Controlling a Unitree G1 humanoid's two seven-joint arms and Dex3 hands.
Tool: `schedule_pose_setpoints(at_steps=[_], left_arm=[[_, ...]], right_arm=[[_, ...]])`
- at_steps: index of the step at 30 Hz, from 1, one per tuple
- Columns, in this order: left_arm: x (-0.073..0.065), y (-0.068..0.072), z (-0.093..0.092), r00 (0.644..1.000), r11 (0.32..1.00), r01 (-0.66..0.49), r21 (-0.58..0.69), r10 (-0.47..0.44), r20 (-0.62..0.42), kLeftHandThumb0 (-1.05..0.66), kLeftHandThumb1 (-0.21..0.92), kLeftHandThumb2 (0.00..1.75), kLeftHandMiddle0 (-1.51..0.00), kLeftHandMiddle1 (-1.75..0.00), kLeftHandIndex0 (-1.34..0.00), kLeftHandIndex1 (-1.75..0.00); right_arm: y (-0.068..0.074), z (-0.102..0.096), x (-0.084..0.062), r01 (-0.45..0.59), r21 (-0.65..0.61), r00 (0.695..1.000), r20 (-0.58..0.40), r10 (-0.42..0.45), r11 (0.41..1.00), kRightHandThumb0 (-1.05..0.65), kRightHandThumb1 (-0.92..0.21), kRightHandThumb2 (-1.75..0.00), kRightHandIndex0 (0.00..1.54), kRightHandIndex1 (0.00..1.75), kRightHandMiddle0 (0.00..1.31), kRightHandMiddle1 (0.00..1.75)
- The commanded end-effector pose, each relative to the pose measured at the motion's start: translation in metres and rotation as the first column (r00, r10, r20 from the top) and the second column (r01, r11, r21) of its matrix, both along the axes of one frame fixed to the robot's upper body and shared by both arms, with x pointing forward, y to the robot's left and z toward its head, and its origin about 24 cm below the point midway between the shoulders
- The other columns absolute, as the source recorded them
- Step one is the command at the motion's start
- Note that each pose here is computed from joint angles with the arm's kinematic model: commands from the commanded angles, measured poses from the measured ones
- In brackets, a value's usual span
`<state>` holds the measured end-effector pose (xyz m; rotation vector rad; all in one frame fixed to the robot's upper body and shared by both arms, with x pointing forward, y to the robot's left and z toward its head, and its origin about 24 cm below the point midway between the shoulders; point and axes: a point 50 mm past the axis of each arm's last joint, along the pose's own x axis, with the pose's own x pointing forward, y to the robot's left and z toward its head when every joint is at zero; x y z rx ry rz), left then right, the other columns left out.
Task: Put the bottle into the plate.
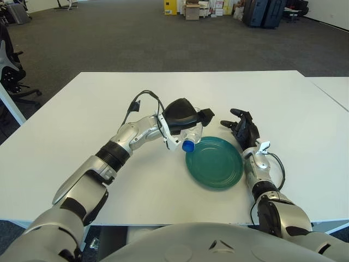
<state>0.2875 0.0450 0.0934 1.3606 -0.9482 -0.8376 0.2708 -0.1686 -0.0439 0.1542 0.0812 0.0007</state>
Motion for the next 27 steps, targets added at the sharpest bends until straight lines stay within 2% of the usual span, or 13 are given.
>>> schedule_pose_setpoints(at_steps=[1, 7, 15, 27], left_arm=[[0.005, -0.003, 0.017, 0.999, 1.0, 0.025, 0.007, -0.025, 0.047, -0.08, 0.3, 1.25, -1.19, -1.75, -0.93, -1.75], [0.002, -0.008, 0.017, 0.998, 0.998, 0.062, 0.016, -0.062, 0.029, -0.09, 0.31, 1.24, -1.18, -1.75, -0.92, -1.75], [-0.003, -0.012, 0.016, 0.995, 0.996, 0.092, 0.014, -0.092, 0.025, -0.1, 0.3, 1.23, -1.19, -1.75, -0.94, -1.75], [-0.006, -0.019, 0.008, 0.996, 0.995, 0.093, 0.021, -0.093, -0.014, -0.13, 0.31, 1.22, -1.2, -1.75, -0.95, -1.75]], right_arm=[[0.021, -0.048, -0.05, 0.032, 0.099, 0.974, -0.225, -0.009, 0.995, -0.88, -0.92, -1.14, 0.57, 0.78, 0.1, 1.08], [0.022, -0.048, -0.05, 0.044, 0.098, 0.972, -0.232, -0.02, 0.994, -0.86, -0.92, -1.12, 0.55, 0.8, 0.11, 1.09], [0.023, -0.048, -0.05, 0.083, 0.097, 0.97, -0.234, -0.058, 0.992, -0.84, -0.92, -1.05, 0.4, 0.86, 0.16, 1.13], [0.024, -0.048, -0.049, 0.097, 0.061, 0.966, -0.245, -0.079, 0.993, -0.86, -0.92, -1.07, 0.31, 1.01, 0.19, 1.15]])
